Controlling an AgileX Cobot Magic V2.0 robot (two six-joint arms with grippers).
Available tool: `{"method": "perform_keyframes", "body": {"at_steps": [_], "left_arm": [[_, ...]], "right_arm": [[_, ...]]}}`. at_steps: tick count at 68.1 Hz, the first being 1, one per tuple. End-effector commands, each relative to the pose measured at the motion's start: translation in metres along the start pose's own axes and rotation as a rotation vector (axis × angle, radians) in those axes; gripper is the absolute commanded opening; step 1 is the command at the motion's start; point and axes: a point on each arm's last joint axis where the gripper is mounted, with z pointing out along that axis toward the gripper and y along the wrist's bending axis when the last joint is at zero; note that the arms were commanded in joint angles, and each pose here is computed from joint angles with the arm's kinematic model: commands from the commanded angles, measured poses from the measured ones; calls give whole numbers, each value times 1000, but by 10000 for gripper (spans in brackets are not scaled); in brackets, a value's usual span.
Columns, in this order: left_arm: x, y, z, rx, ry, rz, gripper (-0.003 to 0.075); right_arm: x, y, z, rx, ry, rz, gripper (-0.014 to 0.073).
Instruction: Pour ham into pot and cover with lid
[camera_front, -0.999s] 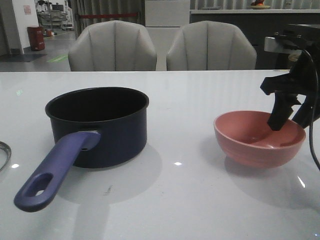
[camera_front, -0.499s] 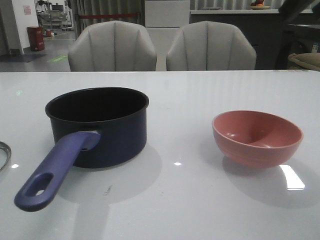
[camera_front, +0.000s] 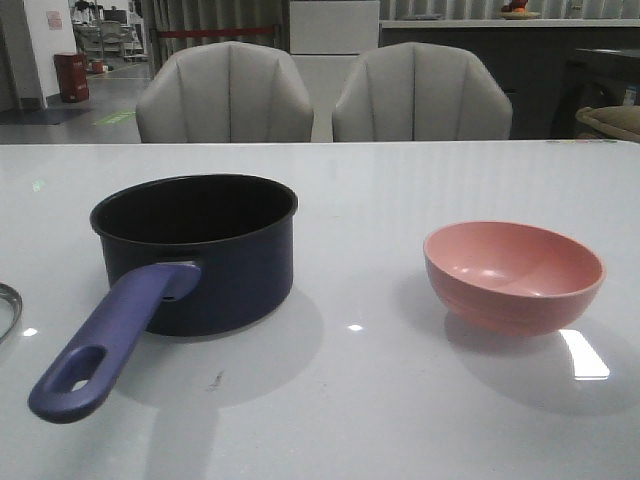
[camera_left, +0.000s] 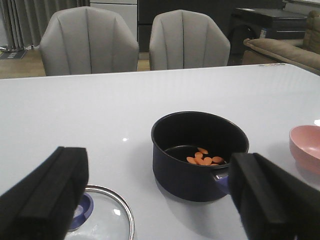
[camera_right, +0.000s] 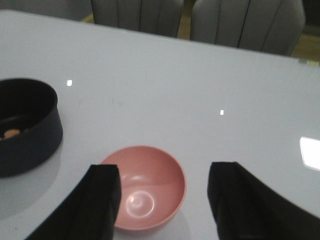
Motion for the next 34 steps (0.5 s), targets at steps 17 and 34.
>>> {"method": "perform_keyframes", "body": {"at_steps": [17, 34], "left_arm": [[-15, -1, -2, 15, -95, -9, 617], [-15, -2, -2, 18, -95, -16, 617]], "right_arm": [[35, -7, -25, 86, -255, 25, 478], [45, -6, -23, 73, -201, 26, 134]]}}
